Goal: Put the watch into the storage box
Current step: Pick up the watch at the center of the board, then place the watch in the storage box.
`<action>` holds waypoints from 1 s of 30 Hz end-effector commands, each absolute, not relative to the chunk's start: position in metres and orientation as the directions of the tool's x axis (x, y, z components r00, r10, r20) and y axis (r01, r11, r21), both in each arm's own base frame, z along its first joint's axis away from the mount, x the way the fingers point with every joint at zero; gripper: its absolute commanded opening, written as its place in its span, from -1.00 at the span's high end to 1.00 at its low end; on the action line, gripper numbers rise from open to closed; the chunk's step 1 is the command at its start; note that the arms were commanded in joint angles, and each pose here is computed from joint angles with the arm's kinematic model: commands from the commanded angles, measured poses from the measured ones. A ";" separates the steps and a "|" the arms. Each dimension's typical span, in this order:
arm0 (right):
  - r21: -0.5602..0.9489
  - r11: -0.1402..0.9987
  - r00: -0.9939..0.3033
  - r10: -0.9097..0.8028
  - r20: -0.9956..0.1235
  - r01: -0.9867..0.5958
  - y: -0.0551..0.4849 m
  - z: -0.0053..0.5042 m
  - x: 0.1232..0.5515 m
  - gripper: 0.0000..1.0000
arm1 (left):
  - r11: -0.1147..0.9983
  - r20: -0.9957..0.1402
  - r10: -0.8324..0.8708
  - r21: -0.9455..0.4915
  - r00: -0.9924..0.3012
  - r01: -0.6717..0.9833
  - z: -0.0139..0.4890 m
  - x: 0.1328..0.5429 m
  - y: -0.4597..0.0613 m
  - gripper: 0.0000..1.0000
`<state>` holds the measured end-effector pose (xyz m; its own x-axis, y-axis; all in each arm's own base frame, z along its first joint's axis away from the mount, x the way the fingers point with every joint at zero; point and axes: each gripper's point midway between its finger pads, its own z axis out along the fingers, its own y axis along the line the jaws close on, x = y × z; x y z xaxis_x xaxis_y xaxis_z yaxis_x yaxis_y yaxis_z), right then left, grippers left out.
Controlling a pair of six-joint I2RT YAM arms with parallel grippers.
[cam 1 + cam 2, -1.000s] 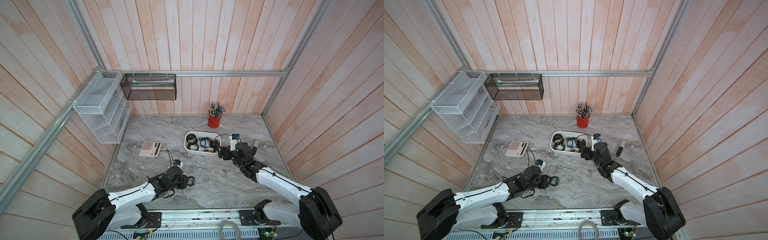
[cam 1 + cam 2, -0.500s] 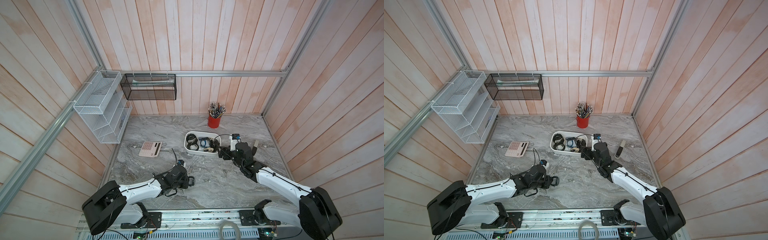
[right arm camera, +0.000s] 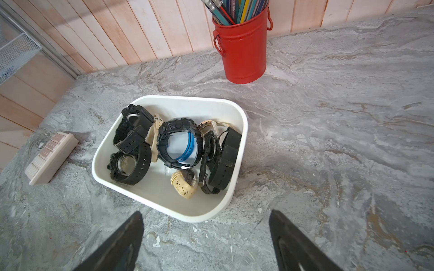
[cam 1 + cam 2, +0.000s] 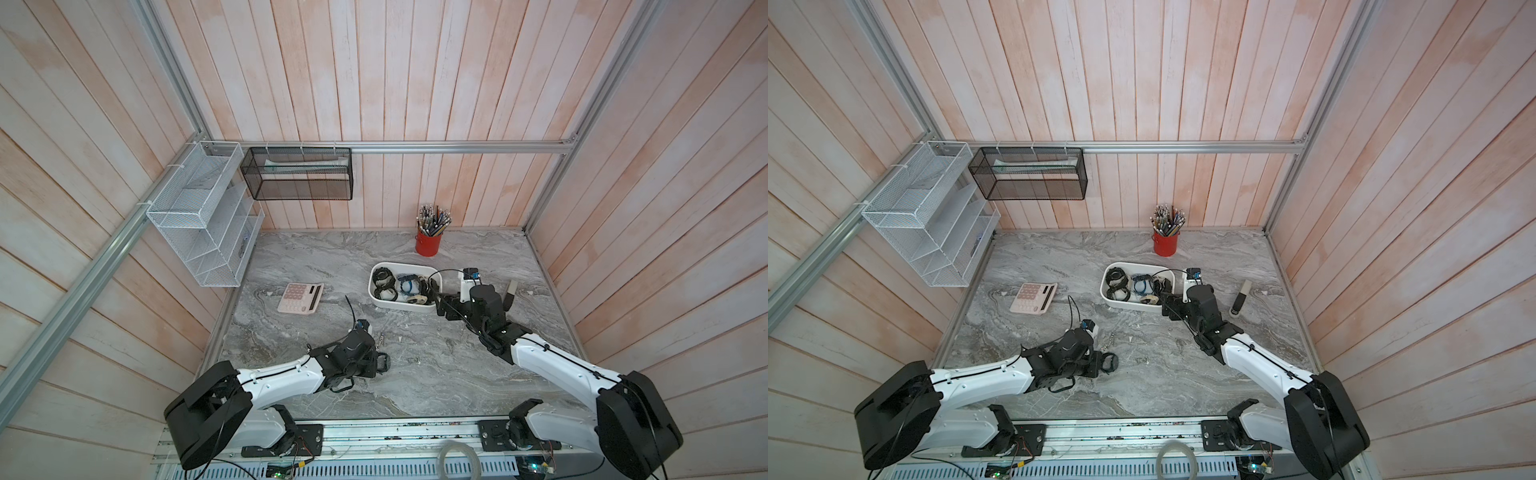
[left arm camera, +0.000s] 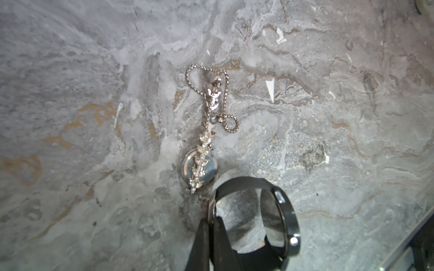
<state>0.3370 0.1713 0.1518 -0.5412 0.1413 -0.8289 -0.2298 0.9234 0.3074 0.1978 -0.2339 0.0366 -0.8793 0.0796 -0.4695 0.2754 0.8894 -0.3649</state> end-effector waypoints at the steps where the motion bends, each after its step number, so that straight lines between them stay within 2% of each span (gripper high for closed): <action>1: 0.315 0.925 -0.542 0.156 -0.826 -0.213 0.170 0.153 0.339 -0.72 | 0.870 -0.531 0.075 -0.378 -0.844 0.315 0.070 0.206 -0.242 1.00; 8: 0.304 0.930 -0.532 0.155 -0.833 -0.206 0.166 0.155 0.338 -0.72 | 0.862 -0.652 0.057 -0.350 -0.756 0.367 0.126 0.223 -0.244 1.00; 16: 0.292 0.935 -0.514 0.154 -0.844 -0.200 0.161 0.162 0.336 -0.72 | 0.876 -0.774 0.142 -0.193 -0.617 0.443 0.176 0.273 -0.266 1.00; 30: 0.287 0.945 -0.500 0.175 -0.848 -0.156 0.140 0.163 0.316 -0.72 | 0.866 -0.787 0.250 -0.079 -0.564 0.493 0.171 0.378 -0.320 1.00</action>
